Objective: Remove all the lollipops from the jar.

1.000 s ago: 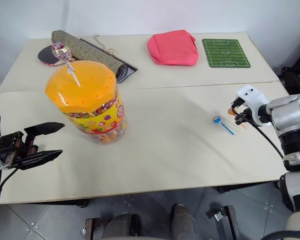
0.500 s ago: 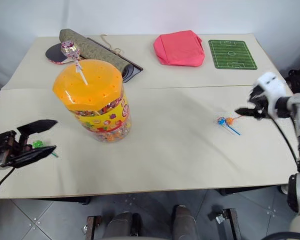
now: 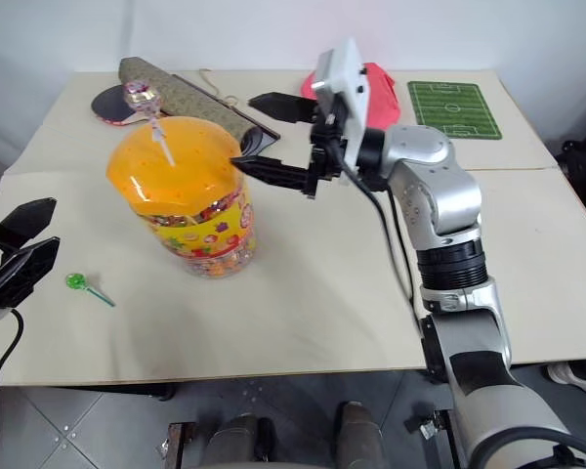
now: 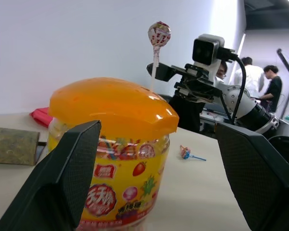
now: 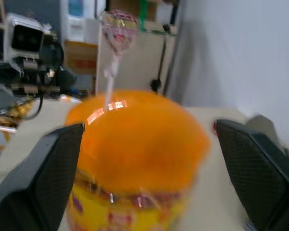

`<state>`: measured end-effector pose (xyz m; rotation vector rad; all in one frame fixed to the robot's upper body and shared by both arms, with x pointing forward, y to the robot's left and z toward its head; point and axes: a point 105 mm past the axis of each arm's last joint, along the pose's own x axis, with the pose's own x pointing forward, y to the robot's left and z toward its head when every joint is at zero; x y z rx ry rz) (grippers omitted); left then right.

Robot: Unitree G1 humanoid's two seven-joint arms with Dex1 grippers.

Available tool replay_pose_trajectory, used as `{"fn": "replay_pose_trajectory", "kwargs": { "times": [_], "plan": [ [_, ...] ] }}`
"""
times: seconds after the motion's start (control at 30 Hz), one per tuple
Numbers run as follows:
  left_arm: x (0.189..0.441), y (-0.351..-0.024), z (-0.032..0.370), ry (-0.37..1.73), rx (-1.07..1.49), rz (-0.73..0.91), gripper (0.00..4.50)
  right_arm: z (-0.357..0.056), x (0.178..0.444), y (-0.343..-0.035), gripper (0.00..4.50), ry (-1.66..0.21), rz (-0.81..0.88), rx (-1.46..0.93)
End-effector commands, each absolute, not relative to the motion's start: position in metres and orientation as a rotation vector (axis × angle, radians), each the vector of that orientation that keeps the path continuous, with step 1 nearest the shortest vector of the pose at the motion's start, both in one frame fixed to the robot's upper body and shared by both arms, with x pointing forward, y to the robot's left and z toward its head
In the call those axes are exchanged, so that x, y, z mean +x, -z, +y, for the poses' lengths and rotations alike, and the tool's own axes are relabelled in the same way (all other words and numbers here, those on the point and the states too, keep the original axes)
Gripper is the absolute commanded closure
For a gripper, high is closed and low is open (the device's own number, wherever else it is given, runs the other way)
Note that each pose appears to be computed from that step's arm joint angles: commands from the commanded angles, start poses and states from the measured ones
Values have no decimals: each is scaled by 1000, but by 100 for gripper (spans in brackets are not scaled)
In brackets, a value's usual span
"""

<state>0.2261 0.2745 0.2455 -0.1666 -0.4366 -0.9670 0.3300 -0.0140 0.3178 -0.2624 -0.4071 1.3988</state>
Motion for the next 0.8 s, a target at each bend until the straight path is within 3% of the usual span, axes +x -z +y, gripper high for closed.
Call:
{"fn": "replay_pose_trajectory", "kwargs": {
  "times": [0.03, 0.1, 0.23, 0.33, 0.6, 0.8],
  "plan": [
    [224, -254, 273, 986, -122, -458, 53, 16, 322, -329, 1, -1410, -446, -282],
    [224, -253, 272, 988, -116, -449, 53, 26, 329, -331, 1, -1363, -408, -245],
    [223, -254, 272, 986, -114, -451, 53, 28, 330, -336, 82, -1353, -430, -235],
    [223, -254, 274, 980, -112, -447, 53, 41, 312, -343, 181, -1445, -438, -181],
    [223, -255, 275, 975, -103, -451, 53, 50, 297, -335, 445, -1539, -416, -185],
    [222, -255, 277, 967, -99, -455, 53, 48, 309, -326, 449, -1511, -350, -186]
  ]
}}
